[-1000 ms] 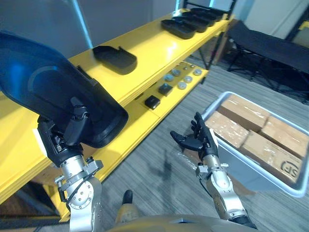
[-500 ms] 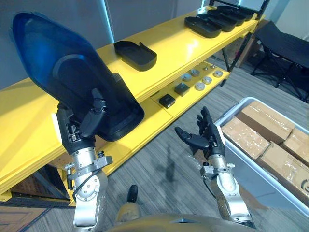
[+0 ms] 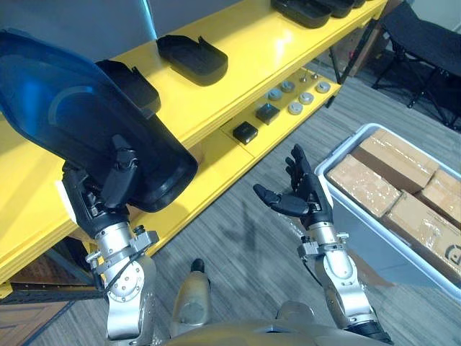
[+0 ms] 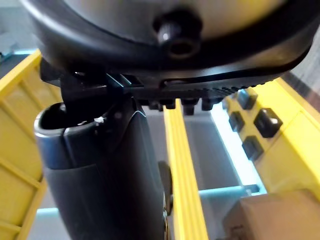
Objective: Walk over and take three plastic housings, then place them on the shelf
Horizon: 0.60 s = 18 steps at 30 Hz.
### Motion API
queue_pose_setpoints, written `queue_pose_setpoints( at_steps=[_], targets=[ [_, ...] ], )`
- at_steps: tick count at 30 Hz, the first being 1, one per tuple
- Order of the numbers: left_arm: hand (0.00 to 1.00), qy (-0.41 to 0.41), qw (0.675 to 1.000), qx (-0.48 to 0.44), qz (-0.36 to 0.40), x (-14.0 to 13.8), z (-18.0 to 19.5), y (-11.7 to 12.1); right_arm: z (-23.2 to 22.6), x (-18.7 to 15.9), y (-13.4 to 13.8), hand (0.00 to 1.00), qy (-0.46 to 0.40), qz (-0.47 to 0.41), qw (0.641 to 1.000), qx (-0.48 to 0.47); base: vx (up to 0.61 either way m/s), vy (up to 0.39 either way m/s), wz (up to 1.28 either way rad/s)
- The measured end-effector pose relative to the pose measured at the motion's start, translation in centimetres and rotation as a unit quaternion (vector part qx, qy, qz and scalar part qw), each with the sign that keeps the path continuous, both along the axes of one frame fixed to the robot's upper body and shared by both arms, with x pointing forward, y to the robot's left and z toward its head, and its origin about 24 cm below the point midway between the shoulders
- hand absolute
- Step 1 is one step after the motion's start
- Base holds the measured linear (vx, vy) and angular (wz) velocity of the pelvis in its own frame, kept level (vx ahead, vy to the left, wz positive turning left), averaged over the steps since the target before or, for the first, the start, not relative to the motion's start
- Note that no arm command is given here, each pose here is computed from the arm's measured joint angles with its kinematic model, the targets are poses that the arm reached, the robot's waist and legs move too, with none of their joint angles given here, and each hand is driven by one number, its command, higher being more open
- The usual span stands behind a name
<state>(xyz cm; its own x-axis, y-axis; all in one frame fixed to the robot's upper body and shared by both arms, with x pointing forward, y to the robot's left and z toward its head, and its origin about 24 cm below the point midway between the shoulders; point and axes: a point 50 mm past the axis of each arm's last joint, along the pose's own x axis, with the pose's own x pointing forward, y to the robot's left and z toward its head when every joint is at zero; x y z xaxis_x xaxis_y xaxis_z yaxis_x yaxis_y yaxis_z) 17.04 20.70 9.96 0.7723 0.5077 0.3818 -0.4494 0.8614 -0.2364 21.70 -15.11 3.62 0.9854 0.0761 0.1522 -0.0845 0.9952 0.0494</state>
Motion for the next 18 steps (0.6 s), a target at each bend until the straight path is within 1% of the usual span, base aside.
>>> queue_pose_setpoints(
  at_steps=[2,4,6,8,10,12,14,16,18],
  targets=[
    [0.0,-0.003,1.0,0.014,-0.004,-0.2,0.3,0.4,0.9,-0.7,0.0,1.0,-0.022,-0.009,1.0,0.011,0.22,0.175,0.52],
    [0.0,-0.001,1.0,0.028,0.005,-0.5,0.4,1.1,1.4,-0.7,0.9,1.0,-0.041,-0.007,0.999,0.029,0.19,0.17,0.67],
    [0.0,-0.004,0.999,0.029,0.019,-0.6,0.6,1.7,2.2,-0.3,1.3,1.0,-0.07,-0.003,0.997,0.039,0.41,-0.009,0.71],
    [0.0,-0.018,0.999,0.016,0.021,-0.2,0.9,1.8,3.7,0.0,0.9,1.0,-0.112,-0.003,0.993,0.034,0.37,-0.071,0.88],
    [0.0,-0.044,0.999,0.004,0.008,1.4,1.6,1.4,6.6,-0.2,-0.3,1.0,-0.191,-0.001,0.981,0.025,0.33,-0.13,1.37],
    [0.0,-0.04,0.999,0.008,-0.004,2.4,1.4,1.2,8.2,-0.2,-0.9,1.0,-0.231,-0.003,0.973,0.022,0.26,-0.18,1.36],
    [0.0,-0.033,0.999,0.012,-0.023,2.7,1.1,0.7,9.5,0.1,-1.6,1.0,-0.265,-0.01,0.964,0.014,0.34,-0.352,1.35],
    [0.0,-0.024,0.999,-0.003,-0.036,2.7,0.6,-0.1,10.3,0.5,-2.3,1.0,-0.28,-0.009,0.96,-0.001,0.24,-0.306,0.77],
    [0.0,-0.024,0.998,0.002,-0.06,2.8,0.5,-0.7,11.2,0.8,-3.3,1.0,-0.294,-0.019,0.956,-0.005,0.16,-0.271,0.74]
  ],
)
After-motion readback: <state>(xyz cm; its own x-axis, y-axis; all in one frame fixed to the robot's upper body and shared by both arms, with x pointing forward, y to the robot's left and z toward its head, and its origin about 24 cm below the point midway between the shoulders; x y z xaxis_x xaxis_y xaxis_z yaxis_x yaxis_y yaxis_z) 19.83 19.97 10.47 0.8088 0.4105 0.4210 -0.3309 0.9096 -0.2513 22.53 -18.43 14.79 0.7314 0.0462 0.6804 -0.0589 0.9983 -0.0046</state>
